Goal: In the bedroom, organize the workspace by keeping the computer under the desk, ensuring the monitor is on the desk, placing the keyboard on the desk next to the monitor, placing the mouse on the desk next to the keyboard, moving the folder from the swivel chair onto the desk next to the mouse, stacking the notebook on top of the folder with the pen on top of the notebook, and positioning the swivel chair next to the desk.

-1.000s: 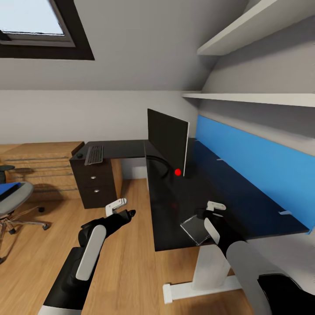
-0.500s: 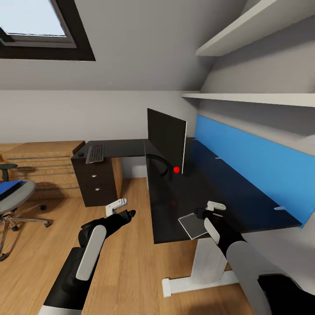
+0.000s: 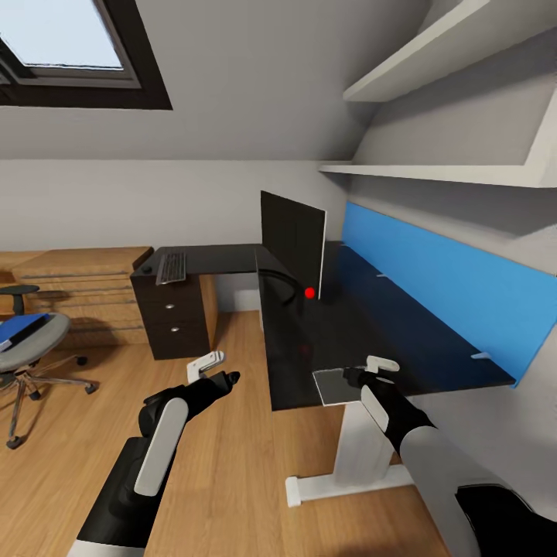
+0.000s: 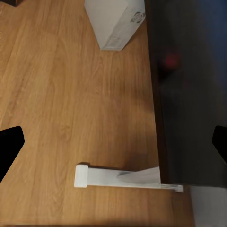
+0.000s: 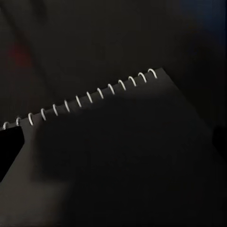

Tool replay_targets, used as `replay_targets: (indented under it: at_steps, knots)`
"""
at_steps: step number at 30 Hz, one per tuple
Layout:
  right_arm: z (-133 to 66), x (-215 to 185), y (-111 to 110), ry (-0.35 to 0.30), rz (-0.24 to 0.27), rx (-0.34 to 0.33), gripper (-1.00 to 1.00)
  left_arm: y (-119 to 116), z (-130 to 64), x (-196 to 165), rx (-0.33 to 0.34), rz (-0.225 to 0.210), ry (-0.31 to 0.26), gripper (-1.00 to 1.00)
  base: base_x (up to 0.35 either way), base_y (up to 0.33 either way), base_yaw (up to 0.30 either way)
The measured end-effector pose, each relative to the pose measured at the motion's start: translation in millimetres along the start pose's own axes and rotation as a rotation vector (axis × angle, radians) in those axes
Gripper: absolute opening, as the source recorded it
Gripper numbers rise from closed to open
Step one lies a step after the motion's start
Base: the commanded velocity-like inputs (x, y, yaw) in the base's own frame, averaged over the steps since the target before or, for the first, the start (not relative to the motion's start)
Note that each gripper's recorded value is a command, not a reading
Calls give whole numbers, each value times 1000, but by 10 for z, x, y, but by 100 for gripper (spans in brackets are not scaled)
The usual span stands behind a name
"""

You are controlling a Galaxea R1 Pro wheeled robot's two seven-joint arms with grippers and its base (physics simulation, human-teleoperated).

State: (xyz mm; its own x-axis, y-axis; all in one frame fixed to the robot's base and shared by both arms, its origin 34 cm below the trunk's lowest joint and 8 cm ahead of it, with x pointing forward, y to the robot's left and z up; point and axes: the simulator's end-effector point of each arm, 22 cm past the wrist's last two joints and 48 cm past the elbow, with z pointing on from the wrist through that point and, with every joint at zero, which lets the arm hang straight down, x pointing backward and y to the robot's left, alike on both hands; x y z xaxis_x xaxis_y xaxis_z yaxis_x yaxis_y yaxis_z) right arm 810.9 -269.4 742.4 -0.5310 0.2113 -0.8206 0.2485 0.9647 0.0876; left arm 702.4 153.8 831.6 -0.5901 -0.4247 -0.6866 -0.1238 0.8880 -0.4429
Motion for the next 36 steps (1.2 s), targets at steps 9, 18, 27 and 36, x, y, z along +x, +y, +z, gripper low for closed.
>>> replay_targets:
  at_steps: [9,18,27,36]
  knots:
    - [2,2,2,-1,1,-1,100,2,4,4,0,0,1,100,-76,-1,0]
    - [0,2,2,-1,3,-1,100,0,1,5,0,-1,2,100,-79,0,0]
    - [2,-2,-6,-7,5,1,100,-3,1,6,0,-2,2,100,-5,0,0]
    - [6,0,-14,-10,2,4,100,-7,3,7,1,-2,2,100,-30,0,0]
